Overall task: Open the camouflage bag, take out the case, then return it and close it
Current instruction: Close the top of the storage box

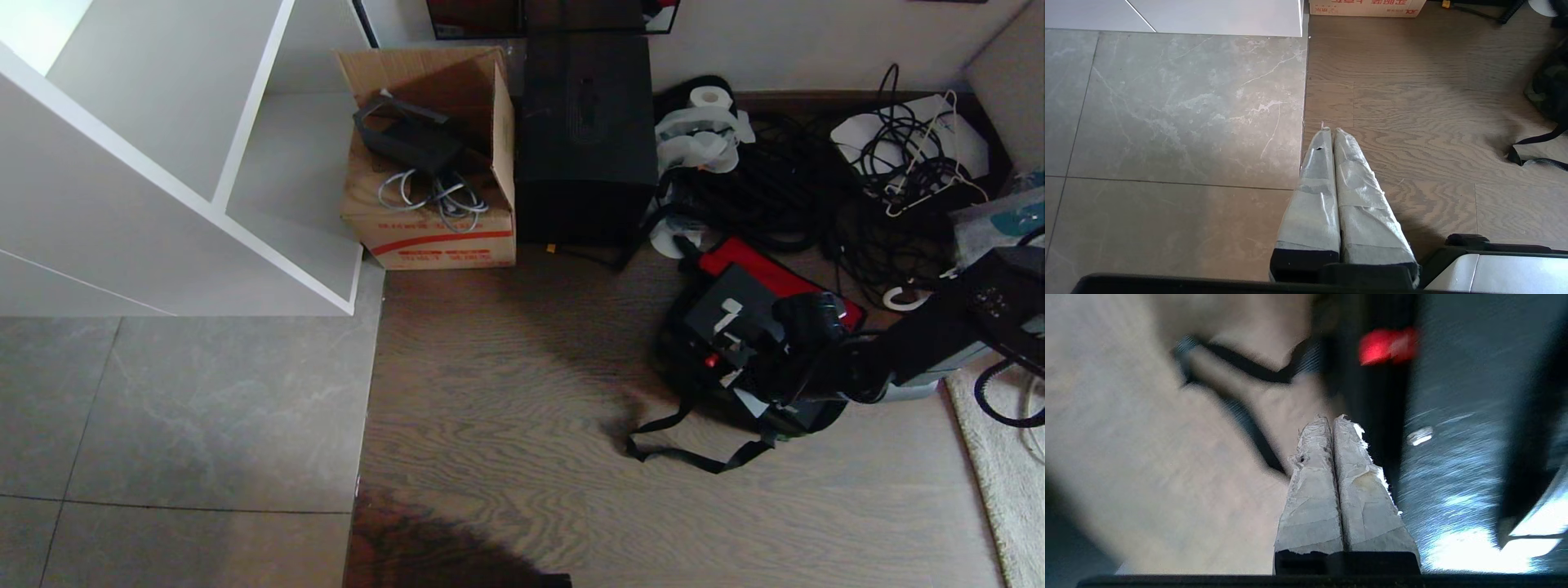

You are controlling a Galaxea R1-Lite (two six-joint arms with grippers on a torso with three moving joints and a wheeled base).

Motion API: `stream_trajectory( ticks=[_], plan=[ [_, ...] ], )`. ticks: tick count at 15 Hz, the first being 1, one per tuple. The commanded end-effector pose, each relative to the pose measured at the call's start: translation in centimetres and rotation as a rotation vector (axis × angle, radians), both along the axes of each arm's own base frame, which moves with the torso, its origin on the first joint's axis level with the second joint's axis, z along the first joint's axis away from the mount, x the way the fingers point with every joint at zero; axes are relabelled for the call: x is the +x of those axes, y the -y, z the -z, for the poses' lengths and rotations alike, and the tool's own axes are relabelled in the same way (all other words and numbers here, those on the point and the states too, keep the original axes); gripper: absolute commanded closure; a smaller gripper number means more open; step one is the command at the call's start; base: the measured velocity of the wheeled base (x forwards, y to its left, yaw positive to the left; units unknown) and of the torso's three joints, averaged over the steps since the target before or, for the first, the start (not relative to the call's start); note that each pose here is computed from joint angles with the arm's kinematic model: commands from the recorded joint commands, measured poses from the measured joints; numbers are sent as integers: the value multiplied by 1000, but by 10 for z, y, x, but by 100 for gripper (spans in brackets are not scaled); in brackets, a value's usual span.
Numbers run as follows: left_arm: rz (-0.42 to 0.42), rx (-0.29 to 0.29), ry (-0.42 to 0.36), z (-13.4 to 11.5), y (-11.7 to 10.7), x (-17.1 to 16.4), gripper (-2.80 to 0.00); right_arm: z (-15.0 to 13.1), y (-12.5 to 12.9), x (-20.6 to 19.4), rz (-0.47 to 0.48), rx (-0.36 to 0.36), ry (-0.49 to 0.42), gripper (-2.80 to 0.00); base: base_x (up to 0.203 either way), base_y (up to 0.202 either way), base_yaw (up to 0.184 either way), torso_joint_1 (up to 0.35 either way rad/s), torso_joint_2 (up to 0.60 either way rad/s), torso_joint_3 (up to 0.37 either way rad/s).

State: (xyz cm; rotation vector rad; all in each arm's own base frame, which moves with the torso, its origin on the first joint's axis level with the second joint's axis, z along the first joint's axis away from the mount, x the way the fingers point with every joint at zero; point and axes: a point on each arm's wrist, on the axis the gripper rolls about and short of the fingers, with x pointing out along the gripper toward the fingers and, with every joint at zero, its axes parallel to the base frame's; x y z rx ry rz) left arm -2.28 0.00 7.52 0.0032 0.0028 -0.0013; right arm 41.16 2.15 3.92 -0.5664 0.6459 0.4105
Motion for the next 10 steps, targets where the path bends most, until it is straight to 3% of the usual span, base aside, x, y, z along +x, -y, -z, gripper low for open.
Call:
stream_trajectory(
  ticks=[1, 10],
  plan=[
    [0, 0, 0, 0, 0, 0, 0, 8, -1, 6, -2, -2, 4, 0, 0, 0, 0, 0, 0, 0],
    [0, 0, 0, 0, 0, 0, 0, 16, -1, 20, -23, -47, 33, 0, 0, 0, 0, 0, 0, 0]
  ],
)
